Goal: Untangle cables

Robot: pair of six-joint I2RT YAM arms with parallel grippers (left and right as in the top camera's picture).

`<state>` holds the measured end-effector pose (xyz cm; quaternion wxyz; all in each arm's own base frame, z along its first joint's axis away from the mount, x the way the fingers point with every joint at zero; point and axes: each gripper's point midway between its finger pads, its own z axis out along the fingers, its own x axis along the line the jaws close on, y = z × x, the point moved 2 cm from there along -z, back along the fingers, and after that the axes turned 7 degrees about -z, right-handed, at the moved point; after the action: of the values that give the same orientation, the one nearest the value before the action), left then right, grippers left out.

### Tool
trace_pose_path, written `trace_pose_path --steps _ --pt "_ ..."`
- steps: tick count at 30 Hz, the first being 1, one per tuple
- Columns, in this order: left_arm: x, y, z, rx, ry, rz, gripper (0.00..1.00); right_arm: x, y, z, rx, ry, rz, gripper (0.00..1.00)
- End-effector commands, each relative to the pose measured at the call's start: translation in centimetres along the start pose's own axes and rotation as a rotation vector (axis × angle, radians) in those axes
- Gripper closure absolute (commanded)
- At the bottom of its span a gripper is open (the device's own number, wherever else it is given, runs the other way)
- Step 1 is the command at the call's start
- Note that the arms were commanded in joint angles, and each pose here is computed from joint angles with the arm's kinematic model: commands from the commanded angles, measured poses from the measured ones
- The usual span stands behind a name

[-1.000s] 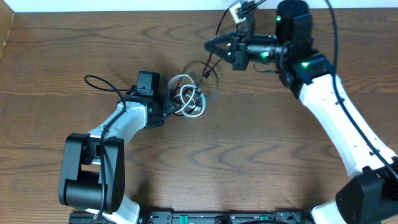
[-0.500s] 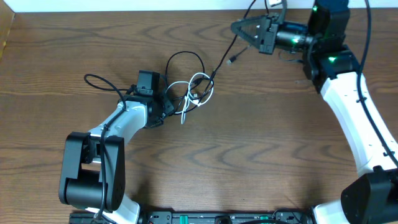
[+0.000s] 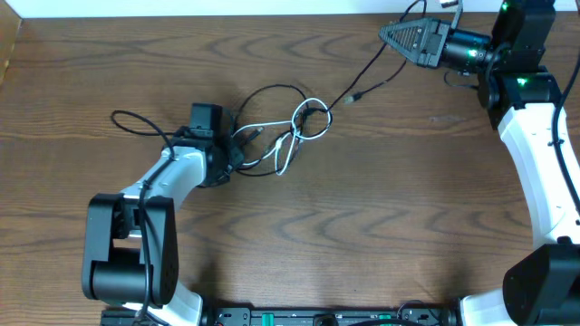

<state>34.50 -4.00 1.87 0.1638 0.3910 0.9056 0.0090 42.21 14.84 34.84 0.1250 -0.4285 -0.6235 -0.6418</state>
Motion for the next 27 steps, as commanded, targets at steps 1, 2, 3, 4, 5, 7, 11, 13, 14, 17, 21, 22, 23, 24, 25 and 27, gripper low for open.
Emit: trace_pose_path --steps 1,2,3,4,5,7,11,13,14,17,21,22,23,24,25,27 --pt "3.0 -0.9 1.4 0.044 0.095 -0.043 0.70 1.4 0.4 0.0 -0.007 -0.020 -0.077 0.99" --pt "2.8 -1.0 1.4 0.058 0.080 -0.044 0.69 1.1 0.0 0.3 -0.002 -0.045 -0.075 0.99" --pt "2.7 -1.1 1.4 0.064 0.071 -0.044 0.69 0.7 -0.3 0.6 0.006 -0.070 -0.075 0.99" --pt "2.6 -1.1 1.4 0.064 0.070 -0.043 0.69 0.4 -0.7 0.9 0.015 -0.096 -0.077 0.99" --pt "2.6 -1.1 1.4 0.064 0.070 -0.039 0.69 0.1 -1.2 1.2 0.026 -0.121 -0.083 0.99" --pt "2.7 -1.0 1.4 0.058 0.075 -0.036 0.65 -0.4 -2.1 1.8 0.051 -0.172 -0.095 0.99" --pt "2.7 -1.1 1.4 0.059 0.074 -0.037 0.54 -0.4 -3.5 3.2 0.095 -0.217 -0.130 0.99" --pt "2.7 -1.1 1.4 0.060 0.076 -0.037 0.54 0.1 -4.2 4.0 0.114 -0.216 -0.152 0.99" --pt "2.7 -1.1 1.4 0.061 0.076 -0.037 0.54 0.1 -4.5 4.4 0.122 -0.226 -0.153 0.99" --pt "2.8 -1.1 1.4 0.063 0.078 -0.037 0.54 0.3 -5.5 5.3 0.146 -0.260 -0.153 0.99" --pt "2.8 -1.1 1.4 0.062 0.077 -0.037 0.33 1.3 -6.9 6.6 0.189 -0.246 -0.181 0.99" --pt "2.7 -1.1 1.4 0.060 0.075 -0.037 0.32 1.6 -7.2 6.9 0.196 -0.238 -0.184 0.99" --pt "2.6 -0.9 1.3 0.056 0.070 -0.036 0.30 1.9 -7.4 7.2 0.202 -0.231 -0.186 0.99" --pt "2.3 -0.8 1.1 0.050 0.062 -0.035 0.28 2.2 -7.6 7.4 0.208 -0.224 -0.189 0.99" --pt "2.0 -0.6 0.9 0.046 0.050 -0.030 0.27 2.4 -7.8 7.6 0.213 -0.218 -0.191 0.99" --pt "0.7 -0.3 -0.1 0.045 -0.007 0.008 0.25 2.8 -8.2 8.0 0.222 -0.207 -0.196 0.99"
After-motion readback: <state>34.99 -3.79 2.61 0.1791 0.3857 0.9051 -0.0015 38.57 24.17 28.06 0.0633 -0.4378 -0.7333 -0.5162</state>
